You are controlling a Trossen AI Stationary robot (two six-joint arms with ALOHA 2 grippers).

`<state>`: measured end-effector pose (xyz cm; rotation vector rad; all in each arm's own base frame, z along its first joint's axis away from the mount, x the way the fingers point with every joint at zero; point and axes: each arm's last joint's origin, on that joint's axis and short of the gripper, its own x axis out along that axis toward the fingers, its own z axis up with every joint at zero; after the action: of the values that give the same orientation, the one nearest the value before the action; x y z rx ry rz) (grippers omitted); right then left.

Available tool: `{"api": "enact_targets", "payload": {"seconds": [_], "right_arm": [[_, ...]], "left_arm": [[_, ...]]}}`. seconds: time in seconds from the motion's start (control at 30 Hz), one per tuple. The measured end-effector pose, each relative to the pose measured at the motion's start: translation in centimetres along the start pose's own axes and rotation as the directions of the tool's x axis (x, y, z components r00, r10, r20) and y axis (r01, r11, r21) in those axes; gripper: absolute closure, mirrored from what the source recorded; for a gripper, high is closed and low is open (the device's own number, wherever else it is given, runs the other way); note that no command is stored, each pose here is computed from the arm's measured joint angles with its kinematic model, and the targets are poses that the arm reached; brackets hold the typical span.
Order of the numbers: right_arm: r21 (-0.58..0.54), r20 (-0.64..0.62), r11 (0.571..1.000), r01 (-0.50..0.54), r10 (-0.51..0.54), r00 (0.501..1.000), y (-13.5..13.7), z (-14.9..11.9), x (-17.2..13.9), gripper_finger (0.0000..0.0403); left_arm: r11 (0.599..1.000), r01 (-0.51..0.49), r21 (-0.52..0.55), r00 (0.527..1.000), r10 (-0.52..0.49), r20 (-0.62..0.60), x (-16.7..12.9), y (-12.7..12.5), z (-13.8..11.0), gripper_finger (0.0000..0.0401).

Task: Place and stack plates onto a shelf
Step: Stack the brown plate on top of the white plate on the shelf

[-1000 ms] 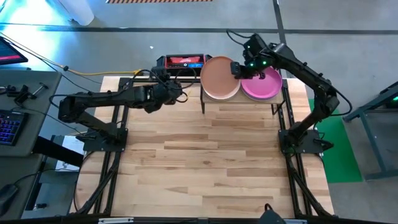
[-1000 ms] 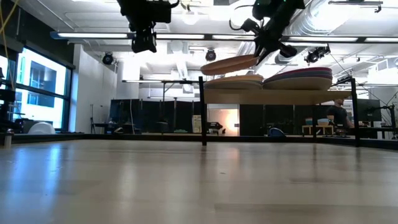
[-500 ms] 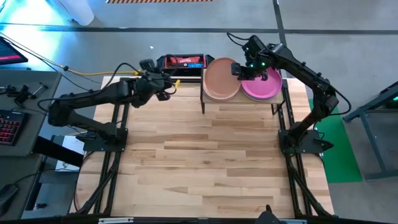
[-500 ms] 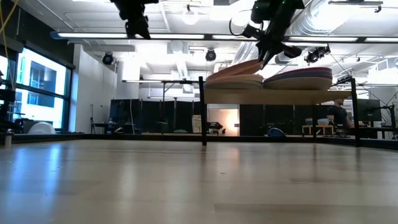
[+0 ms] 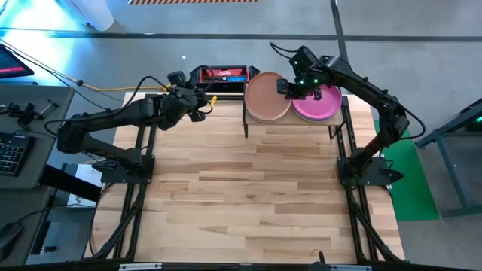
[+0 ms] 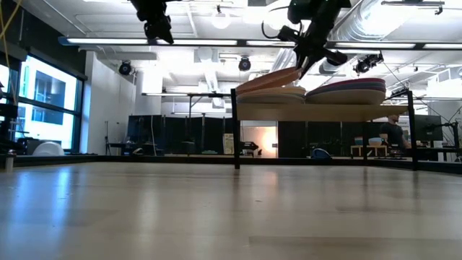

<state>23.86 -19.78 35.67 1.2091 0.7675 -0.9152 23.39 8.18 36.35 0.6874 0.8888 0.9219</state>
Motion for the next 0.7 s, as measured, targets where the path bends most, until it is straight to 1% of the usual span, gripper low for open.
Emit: {"api": "enact_targets", "payload": {"seconds": [0.27,0.5,0.7], "right_arm": [[0.003,0.023,1.000,0.025,-0.026,0.999,0.5,-0.5,0.1,0.0398],[0.002,0.005,0.998,0.057,-0.057,0.998,0.7,-0.3,1.5,0.0397],[-0.009,0.023,0.997,0.078,-0.078,0.997,0.7,-0.2,1.7,0.0375]], "left_arm": [[1.000,0.004,0.010,1.000,-0.004,0.002,0.0,0.0,0.0,0.0284],[1.000,0.013,0.022,1.000,-0.013,-0.001,0.0,-0.1,-0.1,0.0284],[0.998,0.027,0.052,0.999,-0.026,-0.022,0.0,-0.3,-0.4,0.0284]]}}
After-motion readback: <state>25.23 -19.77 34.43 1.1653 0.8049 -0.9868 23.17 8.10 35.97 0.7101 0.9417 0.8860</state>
